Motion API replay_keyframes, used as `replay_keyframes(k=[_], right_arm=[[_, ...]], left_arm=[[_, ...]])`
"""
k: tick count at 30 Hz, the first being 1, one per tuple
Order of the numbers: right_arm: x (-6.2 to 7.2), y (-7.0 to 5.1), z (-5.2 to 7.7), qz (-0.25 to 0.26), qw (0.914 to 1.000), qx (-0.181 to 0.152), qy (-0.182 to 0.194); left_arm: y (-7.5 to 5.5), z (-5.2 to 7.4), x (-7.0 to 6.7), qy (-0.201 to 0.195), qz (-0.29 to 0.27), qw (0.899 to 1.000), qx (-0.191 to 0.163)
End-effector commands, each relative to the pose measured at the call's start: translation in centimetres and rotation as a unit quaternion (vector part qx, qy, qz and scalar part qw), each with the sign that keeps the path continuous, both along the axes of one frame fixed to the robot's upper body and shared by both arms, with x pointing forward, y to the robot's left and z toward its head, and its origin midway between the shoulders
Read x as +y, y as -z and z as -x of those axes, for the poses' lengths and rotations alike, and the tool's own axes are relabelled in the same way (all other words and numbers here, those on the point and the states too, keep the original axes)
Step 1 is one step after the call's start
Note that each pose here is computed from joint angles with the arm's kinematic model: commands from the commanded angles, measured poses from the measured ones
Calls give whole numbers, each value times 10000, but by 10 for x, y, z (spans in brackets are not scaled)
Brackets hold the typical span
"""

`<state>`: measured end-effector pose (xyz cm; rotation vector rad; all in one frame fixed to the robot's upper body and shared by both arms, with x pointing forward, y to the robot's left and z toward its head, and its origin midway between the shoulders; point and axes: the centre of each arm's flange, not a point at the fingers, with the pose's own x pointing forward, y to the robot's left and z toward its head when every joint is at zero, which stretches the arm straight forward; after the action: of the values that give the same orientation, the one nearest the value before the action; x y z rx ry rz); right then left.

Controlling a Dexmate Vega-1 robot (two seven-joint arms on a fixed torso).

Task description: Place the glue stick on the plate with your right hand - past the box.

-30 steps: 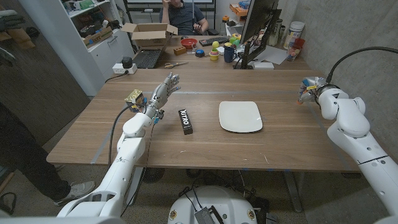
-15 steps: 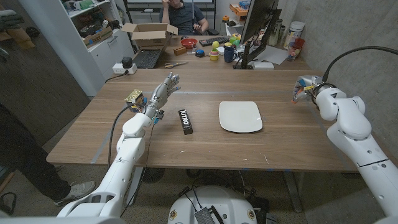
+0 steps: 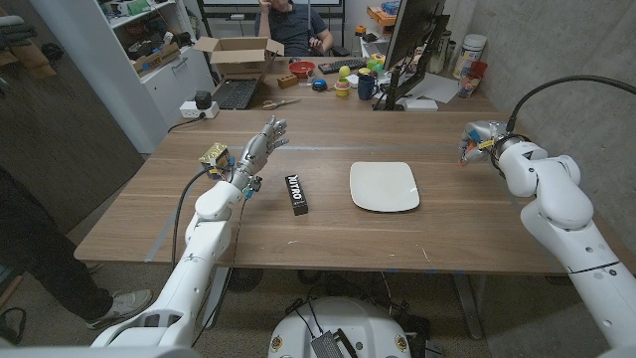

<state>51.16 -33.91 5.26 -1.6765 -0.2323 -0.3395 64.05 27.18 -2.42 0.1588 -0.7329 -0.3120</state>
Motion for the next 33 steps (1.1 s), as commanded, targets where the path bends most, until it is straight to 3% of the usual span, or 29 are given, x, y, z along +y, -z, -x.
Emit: replay_keyframes(k=[1,18,33], right_arm=[[18,1,5,156,9997,-59,-194],[53,-3,16,366,9980,-157,-496],[76,1,13,341,9969,-144,-690]], left_arm=[[1,3,1,27,11,10000,-9],[6,3,7,54,80,10000,-14],[8,1,14,97,115,9999,-1]])
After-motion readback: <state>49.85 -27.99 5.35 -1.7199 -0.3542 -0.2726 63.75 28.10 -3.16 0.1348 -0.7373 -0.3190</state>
